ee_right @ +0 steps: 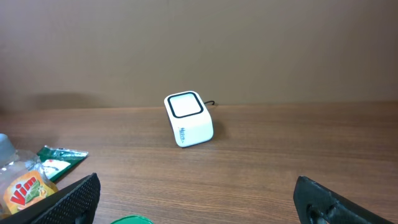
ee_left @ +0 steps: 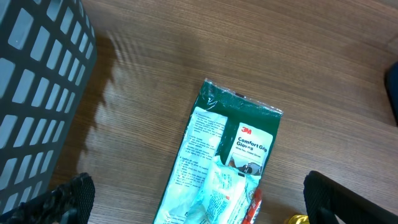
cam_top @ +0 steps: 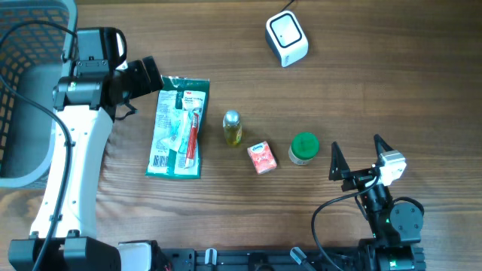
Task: Scan the item barcode
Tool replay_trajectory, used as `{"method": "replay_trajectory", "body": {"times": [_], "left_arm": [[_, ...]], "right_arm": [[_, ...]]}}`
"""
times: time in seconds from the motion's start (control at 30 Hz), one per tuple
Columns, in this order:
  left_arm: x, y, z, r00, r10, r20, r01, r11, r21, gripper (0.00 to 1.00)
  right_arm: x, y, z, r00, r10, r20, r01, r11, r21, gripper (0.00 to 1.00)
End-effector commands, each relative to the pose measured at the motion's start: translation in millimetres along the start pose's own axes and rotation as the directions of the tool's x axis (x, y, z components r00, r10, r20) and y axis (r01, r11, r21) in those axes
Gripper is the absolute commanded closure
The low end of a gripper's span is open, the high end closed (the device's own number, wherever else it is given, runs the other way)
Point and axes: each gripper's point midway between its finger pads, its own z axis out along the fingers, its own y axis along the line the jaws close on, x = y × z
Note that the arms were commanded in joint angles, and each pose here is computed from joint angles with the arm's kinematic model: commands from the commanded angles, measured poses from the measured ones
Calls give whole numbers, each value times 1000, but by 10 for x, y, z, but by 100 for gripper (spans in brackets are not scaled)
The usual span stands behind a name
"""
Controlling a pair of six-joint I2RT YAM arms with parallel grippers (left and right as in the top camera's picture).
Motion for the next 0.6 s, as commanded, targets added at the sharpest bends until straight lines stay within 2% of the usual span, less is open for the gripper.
{"method": "replay_trajectory", "body": {"times": [0.0, 0.4, 0.57], "left_arm": [[-64, -21, -58, 1000, -13, 21, 13, 1000, 16, 0], [-64, -21, -58, 1000, -13, 21, 13, 1000, 16, 0], [-64, -21, -58, 1000, -13, 21, 13, 1000, 16, 0]], "right_arm": [[-11, -26, -1, 1000, -6, 6, 6, 1000, 14, 0], [15, -41, 5, 999, 33, -5, -33, 999, 21, 0], [16, -19, 6, 974, 225, -4, -225, 974, 10, 0]]}}
